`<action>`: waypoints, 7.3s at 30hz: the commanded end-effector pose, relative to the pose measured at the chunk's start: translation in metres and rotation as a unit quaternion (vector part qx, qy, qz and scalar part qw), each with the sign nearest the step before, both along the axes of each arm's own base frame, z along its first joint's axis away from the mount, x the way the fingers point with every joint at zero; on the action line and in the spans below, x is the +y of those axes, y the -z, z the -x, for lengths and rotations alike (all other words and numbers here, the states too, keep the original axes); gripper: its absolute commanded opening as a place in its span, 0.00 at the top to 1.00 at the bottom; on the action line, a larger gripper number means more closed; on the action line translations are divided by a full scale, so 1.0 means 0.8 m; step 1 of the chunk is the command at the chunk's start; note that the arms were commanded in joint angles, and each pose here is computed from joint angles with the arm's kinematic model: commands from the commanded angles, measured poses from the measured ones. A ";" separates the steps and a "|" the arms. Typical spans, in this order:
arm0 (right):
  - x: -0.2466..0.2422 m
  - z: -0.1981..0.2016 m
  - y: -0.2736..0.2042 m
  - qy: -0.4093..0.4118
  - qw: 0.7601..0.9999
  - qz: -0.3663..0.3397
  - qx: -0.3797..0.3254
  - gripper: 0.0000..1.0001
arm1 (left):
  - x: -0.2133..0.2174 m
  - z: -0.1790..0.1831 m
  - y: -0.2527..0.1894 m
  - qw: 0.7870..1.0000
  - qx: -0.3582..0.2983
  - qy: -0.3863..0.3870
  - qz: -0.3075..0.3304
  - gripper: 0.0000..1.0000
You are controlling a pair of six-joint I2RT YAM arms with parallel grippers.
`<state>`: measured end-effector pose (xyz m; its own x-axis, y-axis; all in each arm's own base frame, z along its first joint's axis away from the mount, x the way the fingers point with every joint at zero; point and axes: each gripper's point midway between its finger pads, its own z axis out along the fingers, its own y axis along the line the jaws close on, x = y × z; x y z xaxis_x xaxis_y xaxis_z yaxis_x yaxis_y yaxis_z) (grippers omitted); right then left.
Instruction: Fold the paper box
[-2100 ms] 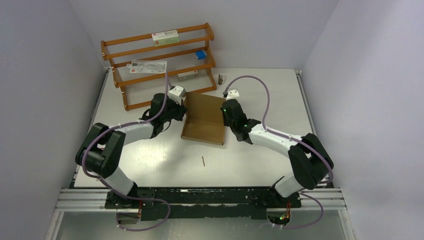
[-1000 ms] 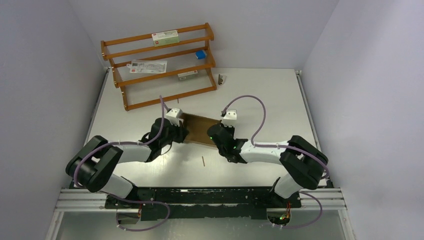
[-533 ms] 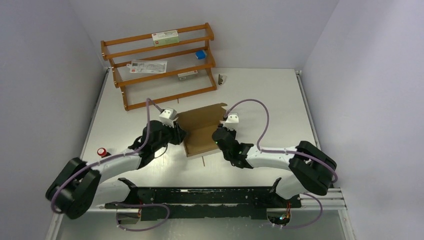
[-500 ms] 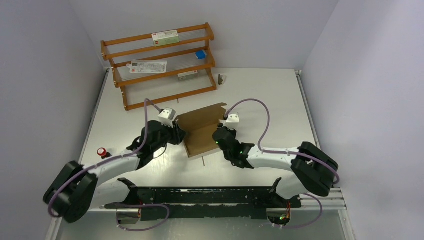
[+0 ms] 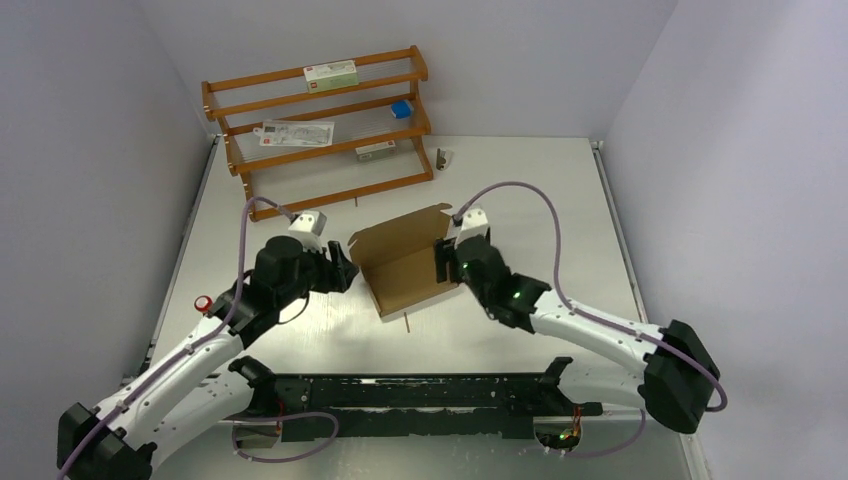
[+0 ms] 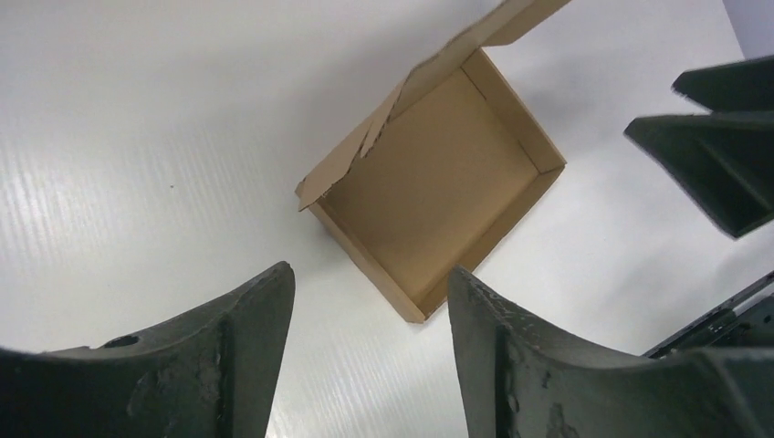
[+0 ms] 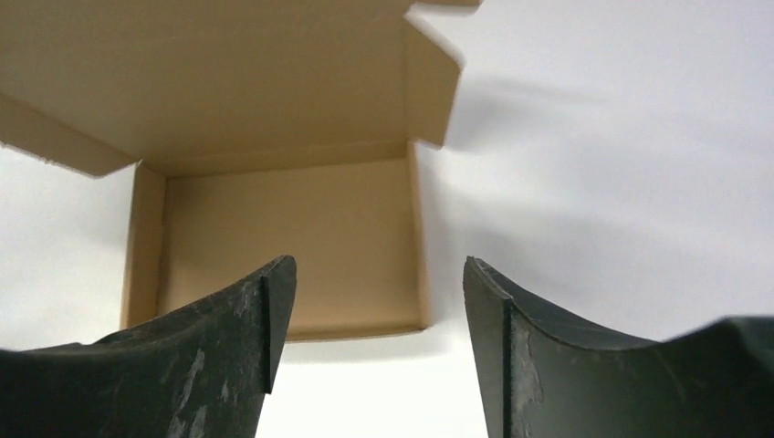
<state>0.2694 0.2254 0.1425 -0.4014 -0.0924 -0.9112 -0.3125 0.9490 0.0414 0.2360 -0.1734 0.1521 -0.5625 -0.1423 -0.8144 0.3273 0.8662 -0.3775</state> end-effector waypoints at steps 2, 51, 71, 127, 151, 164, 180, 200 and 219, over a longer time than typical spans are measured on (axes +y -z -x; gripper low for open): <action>-0.020 -0.031 -0.042 -0.117 0.993 0.016 0.000 0.26 | 0.029 0.014 -0.002 0.996 0.062 -0.034 -0.054 0.31; 0.011 -0.123 0.005 -0.348 0.928 0.077 0.109 0.77 | -0.019 -0.043 0.010 0.978 0.136 0.139 -0.076 0.54; 0.011 -0.114 -0.001 -0.342 0.934 0.063 0.087 0.80 | 0.023 -0.098 0.002 0.979 0.010 0.113 -0.168 0.45; 0.049 -0.146 -0.020 0.098 0.992 -0.068 -0.029 1.00 | -0.063 -0.187 -0.012 0.993 -0.112 0.013 0.027 0.95; 0.043 -0.069 0.032 0.156 0.985 -0.068 -0.030 1.00 | -0.049 -0.105 0.053 0.998 -0.048 0.013 0.041 0.95; 0.038 -0.035 0.057 0.145 0.987 -0.050 -0.041 0.97 | -0.038 -0.068 0.085 0.998 -0.014 0.008 0.053 0.94; 0.032 -0.011 0.081 0.139 0.989 -0.036 -0.046 0.93 | -0.030 -0.038 0.116 0.996 0.016 -0.025 0.086 0.93; 0.014 0.011 0.084 0.107 0.992 0.002 -0.063 0.68 | 0.019 0.002 0.118 0.992 0.052 -0.091 0.067 0.60; -0.006 0.060 -0.006 0.034 0.999 -0.011 0.014 0.13 | 0.082 0.011 -0.029 0.978 0.032 -0.201 0.040 0.23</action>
<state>0.2338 0.2230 0.1203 -0.3846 -0.0273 -0.9227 -0.2058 0.9769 0.0569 0.2274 -0.1201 0.1514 -0.5071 -0.4286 -0.7478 -0.0052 0.8691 -0.4946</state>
